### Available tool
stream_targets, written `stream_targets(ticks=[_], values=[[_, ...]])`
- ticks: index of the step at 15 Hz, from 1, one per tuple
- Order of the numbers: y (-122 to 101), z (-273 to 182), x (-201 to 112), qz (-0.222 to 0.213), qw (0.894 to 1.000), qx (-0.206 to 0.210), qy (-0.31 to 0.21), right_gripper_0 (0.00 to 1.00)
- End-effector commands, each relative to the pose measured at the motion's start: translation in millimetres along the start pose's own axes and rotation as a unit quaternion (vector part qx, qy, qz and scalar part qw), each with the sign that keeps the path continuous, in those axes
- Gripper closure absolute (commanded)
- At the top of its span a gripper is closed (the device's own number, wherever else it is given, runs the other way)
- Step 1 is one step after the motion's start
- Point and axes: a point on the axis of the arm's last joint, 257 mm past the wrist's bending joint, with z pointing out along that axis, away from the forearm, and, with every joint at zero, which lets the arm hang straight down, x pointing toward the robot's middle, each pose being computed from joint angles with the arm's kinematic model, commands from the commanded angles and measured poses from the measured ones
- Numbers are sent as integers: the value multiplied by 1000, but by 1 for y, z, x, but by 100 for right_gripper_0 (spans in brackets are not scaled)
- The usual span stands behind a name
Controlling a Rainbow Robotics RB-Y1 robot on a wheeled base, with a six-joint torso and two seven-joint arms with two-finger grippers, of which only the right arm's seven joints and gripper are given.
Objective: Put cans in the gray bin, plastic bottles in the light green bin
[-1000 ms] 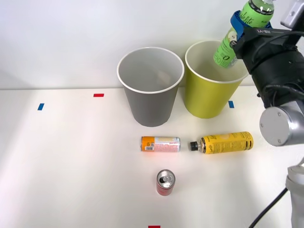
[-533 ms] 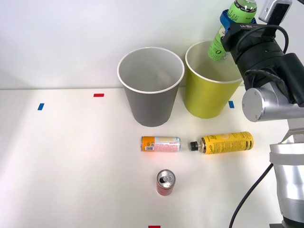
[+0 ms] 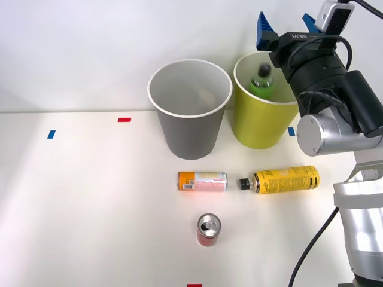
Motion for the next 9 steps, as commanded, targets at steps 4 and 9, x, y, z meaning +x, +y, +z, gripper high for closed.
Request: stream_targets(ticks=[4, 9], values=[[6, -44, 11, -50, 998, -26, 5, 0], [6, -136, -2, -39, 999, -24, 9, 0]])
